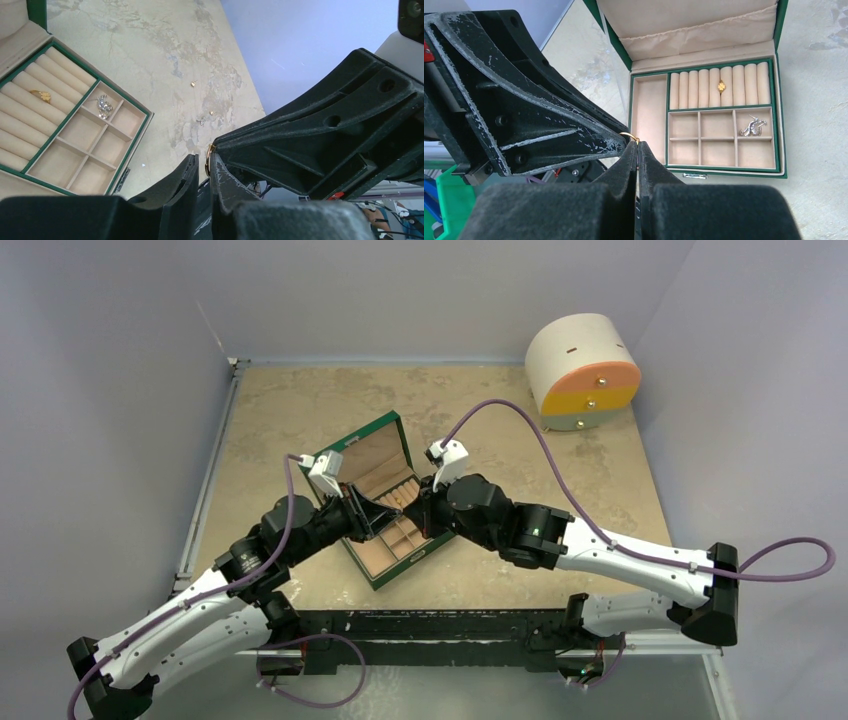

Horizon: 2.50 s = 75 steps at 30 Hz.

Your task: Organize the mixed jewelry

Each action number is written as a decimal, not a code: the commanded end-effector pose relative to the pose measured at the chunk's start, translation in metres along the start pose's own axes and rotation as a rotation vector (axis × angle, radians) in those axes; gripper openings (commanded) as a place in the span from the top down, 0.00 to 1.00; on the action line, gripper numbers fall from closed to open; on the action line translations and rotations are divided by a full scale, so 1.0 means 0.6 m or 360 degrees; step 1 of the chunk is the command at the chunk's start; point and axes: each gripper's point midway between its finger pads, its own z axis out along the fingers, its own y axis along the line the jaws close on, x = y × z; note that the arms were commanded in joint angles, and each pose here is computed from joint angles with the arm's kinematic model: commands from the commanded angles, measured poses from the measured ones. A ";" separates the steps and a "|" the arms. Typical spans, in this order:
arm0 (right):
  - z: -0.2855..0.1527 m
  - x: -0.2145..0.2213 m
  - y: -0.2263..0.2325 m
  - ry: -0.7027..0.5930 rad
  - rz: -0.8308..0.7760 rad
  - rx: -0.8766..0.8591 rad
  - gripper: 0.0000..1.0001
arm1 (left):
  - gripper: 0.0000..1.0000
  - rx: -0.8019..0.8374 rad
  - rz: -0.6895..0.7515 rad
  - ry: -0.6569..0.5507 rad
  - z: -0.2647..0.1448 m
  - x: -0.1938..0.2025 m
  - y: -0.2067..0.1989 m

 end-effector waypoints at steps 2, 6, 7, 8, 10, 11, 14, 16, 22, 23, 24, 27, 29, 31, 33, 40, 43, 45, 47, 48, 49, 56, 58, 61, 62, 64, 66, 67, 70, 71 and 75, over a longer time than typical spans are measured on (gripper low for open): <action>-0.007 -0.025 0.018 -0.0091 0.0043 -0.0061 1.00 | 0.93 0.0109 -0.0031 -0.0065 -0.003 -0.023 -0.033; -0.006 -0.023 0.019 -0.0090 0.0047 -0.0070 1.00 | 1.00 0.0114 -0.0034 -0.0067 -0.005 -0.024 -0.034; -0.006 -0.023 0.020 -0.0090 0.0047 -0.0074 1.00 | 1.00 0.0114 -0.0035 -0.0069 -0.006 -0.024 -0.033; -0.007 -0.023 0.019 -0.0092 0.0051 -0.0073 1.00 | 1.00 0.0112 -0.0035 -0.0071 -0.007 -0.025 -0.033; -0.009 -0.023 0.019 -0.0098 0.0062 -0.0077 1.00 | 1.00 0.0107 -0.0031 -0.0074 -0.008 -0.025 -0.032; -0.011 -0.024 0.019 -0.0105 0.0068 -0.0082 1.00 | 1.00 0.0104 -0.0029 -0.0078 -0.009 -0.025 -0.031; -0.020 -0.028 0.021 -0.0122 0.0079 -0.0113 0.84 | 1.00 0.0100 -0.0009 -0.0086 -0.012 -0.026 -0.029; -0.028 -0.025 0.022 -0.0125 0.0093 -0.0144 0.79 | 1.00 0.0113 0.0007 -0.0080 -0.013 -0.022 -0.027; -0.066 -0.013 0.035 -0.0101 0.0057 -0.0333 0.68 | 1.00 0.0216 0.0103 -0.0067 -0.025 -0.014 -0.037; -0.072 -0.012 0.038 -0.0098 0.0044 -0.0362 0.67 | 1.00 0.0238 0.0120 -0.0064 -0.028 -0.013 -0.040; -0.078 -0.011 0.043 -0.0093 0.0033 -0.0405 0.66 | 1.00 0.0260 0.0138 -0.0058 -0.031 -0.012 -0.044; -0.097 -0.015 0.060 -0.0109 0.0006 -0.0545 0.63 | 1.00 0.0346 0.0194 -0.0022 -0.039 -0.006 -0.058; -0.106 -0.021 0.069 -0.0121 0.0010 -0.0636 0.61 | 1.00 0.0434 0.0226 0.0023 -0.046 0.002 -0.074; -0.114 -0.026 0.079 -0.0124 0.0018 -0.0730 0.60 | 1.00 0.0517 0.0247 0.0052 -0.053 0.007 -0.089; -0.120 -0.031 0.086 -0.0126 0.0031 -0.0810 0.60 | 1.00 0.0596 0.0261 0.0079 -0.061 0.011 -0.104; -0.135 -0.044 0.100 -0.0140 0.0059 -0.1006 0.60 | 1.00 0.0749 0.0291 0.0108 -0.085 0.010 -0.138; -0.140 -0.042 0.106 -0.0129 0.0057 -0.1066 0.60 | 1.00 0.0801 0.0290 0.0110 -0.093 0.008 -0.148; -0.144 -0.039 0.112 -0.0123 0.0053 -0.1115 0.60 | 1.00 0.0829 0.0290 0.0108 -0.098 0.007 -0.154; -0.147 -0.035 0.116 -0.0114 0.0054 -0.1151 0.61 | 1.00 0.0844 0.0287 0.0114 -0.101 0.008 -0.157; -0.148 -0.034 0.117 -0.0110 0.0058 -0.1161 0.61 | 1.00 0.0848 0.0285 0.0118 -0.102 0.008 -0.158; -0.148 -0.031 0.117 -0.0103 0.0062 -0.1167 0.61 | 1.00 0.0854 0.0283 0.0120 -0.103 0.008 -0.160; -0.157 -0.028 0.121 -0.0102 0.0076 -0.1221 0.64 | 1.00 0.0930 0.0293 0.0072 -0.109 -0.004 -0.179; -0.158 -0.027 0.122 -0.0099 0.0079 -0.1230 0.64 | 1.00 0.0944 0.0292 0.0068 -0.110 -0.005 -0.182; -0.160 -0.027 0.124 -0.0102 0.0089 -0.1245 0.66 | 1.00 0.0956 0.0291 0.0063 -0.112 -0.007 -0.185; -0.160 -0.027 0.124 -0.0103 0.0094 -0.1248 0.67 | 1.00 0.0958 0.0292 0.0067 -0.112 -0.006 -0.185; -0.160 -0.029 0.125 -0.0109 0.0099 -0.1256 0.68 | 1.00 0.0957 0.0291 0.0070 -0.111 -0.006 -0.185; -0.161 -0.031 0.126 -0.0121 0.0104 -0.1258 0.69 | 1.00 0.0955 0.0291 0.0071 -0.111 -0.005 -0.184; -0.161 -0.033 0.125 -0.0128 0.0111 -0.1256 0.70 | 1.00 0.0955 0.0288 0.0074 -0.111 -0.004 -0.184; -0.162 -0.035 0.125 -0.0141 0.0114 -0.1259 0.72 | 1.00 0.0955 0.0288 0.0071 -0.112 -0.004 -0.182; -0.161 -0.035 0.125 -0.0143 0.0117 -0.1259 0.73 | 1.00 0.0953 0.0287 0.0070 -0.112 -0.004 -0.182; -0.162 -0.035 0.124 -0.0152 0.0127 -0.1261 0.75 | 1.00 0.0956 0.0283 0.0061 -0.114 -0.005 -0.181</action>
